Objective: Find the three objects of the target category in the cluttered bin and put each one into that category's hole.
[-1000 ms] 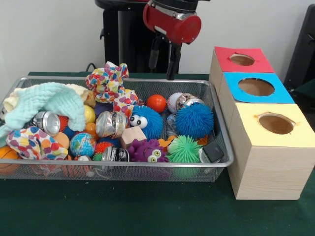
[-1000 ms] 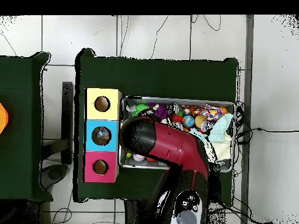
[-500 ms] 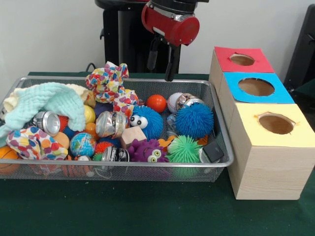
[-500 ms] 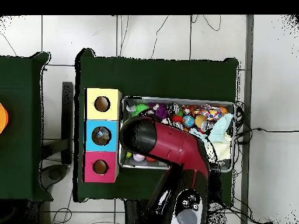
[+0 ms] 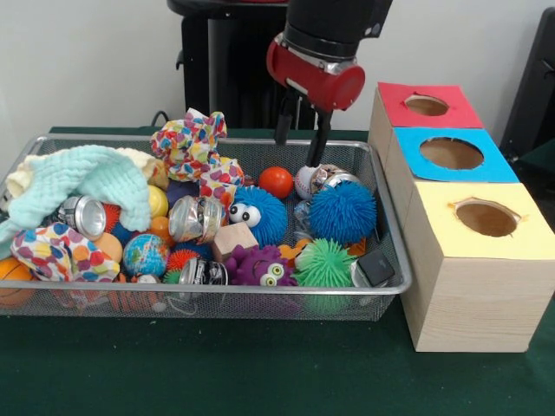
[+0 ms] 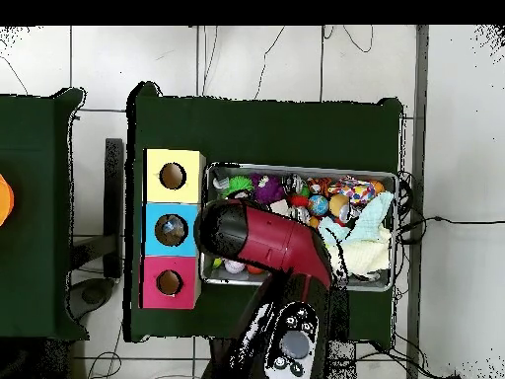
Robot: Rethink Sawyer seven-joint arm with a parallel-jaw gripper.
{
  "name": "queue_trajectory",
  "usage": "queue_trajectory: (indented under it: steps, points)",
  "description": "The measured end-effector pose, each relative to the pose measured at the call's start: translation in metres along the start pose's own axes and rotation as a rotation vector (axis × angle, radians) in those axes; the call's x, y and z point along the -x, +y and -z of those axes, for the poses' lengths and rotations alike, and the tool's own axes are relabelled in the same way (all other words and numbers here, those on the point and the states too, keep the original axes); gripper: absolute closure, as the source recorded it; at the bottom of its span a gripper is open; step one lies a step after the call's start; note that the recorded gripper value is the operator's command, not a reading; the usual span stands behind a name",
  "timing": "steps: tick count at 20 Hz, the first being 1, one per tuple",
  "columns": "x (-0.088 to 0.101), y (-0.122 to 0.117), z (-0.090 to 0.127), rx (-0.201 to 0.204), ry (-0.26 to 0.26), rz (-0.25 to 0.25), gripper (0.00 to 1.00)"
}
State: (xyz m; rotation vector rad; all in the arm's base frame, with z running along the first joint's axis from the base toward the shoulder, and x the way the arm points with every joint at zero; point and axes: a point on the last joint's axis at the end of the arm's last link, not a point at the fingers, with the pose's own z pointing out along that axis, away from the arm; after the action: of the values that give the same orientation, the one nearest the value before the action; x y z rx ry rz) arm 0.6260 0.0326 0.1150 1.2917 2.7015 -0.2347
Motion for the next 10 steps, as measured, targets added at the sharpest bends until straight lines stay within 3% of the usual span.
queue_trajectory:
  steps: [10]
  points:
    - [-0.021, 0.010, -0.027, -0.002, -0.013, 0.029, 0.00]
